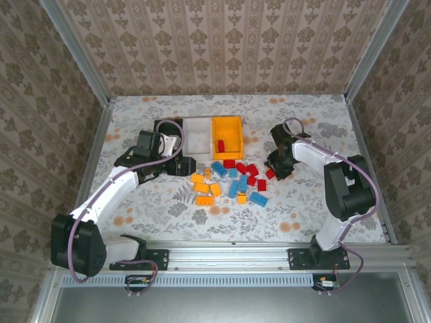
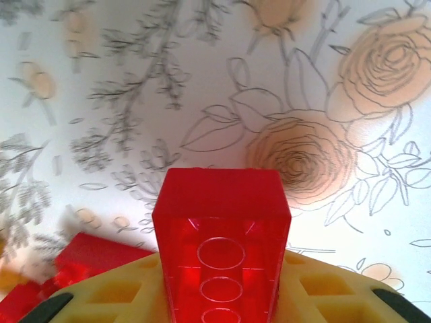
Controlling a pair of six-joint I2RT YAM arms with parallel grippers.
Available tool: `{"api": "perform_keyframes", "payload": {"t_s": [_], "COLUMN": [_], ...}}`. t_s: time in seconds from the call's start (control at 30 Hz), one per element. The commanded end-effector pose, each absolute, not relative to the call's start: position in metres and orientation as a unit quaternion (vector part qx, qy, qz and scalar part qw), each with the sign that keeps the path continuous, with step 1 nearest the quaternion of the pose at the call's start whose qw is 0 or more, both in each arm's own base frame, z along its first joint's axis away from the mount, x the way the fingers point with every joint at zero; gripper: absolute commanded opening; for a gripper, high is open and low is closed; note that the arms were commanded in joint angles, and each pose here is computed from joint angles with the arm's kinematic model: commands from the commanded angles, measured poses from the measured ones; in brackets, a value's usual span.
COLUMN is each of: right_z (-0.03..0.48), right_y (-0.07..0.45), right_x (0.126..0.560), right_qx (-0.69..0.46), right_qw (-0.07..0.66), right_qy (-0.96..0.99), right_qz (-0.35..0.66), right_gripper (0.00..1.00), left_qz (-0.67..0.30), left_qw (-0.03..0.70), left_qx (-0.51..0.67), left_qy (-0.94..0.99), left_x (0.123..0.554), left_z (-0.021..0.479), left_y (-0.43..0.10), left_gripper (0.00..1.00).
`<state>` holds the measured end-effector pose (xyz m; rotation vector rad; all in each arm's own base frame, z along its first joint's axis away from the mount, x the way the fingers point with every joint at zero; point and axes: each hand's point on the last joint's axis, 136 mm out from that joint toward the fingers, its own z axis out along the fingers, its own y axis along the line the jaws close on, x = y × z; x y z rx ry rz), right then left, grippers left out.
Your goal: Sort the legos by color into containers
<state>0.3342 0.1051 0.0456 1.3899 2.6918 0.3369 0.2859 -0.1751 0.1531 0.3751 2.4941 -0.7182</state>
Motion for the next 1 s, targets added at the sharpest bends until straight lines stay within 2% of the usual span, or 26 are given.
{"api": "perform_keyframes", "payload": {"t_s": [0.0, 0.23, 0.37, 0.57, 0.97], "right_z": [0.070, 0.119, 0.144, 0.154, 0.115], "right_y": [0.107, 0.163, 0.215, 0.269, 0.277], "right_x": [0.350, 0.394, 0.409, 0.417, 0.456], "right_qx": [0.412, 0.277, 0.174, 0.020, -0.050], "right_qw": [0.096, 0.159, 0.155, 0.157, 0.146], "right_qy": [0.895, 0.901, 0.907, 0.939, 0.966], "right_qz": [0.141, 0.294, 0.352, 0.305, 0.209], "right_gripper": [0.39, 0.39, 0.39, 0.39, 0.41], "left_qz": [-0.278, -0.286, -0.285, -0.283, -0.275], "left_qw": [0.253, 0.251, 0.253, 0.251, 0.247], "left_qx": [0.131, 0.128, 0.128, 0.127, 0.126], "left_qy": [0.917, 0.916, 0.916, 0.917, 0.921], "left_x": [0.286, 0.286, 0.286, 0.286, 0.285], "left_z": [0.152, 0.152, 0.153, 0.151, 0.148], "left_y": [-0.175, -0.177, -0.176, -0.175, -0.172], "left_gripper": [1.00, 1.00, 1.00, 1.00, 1.00]}}
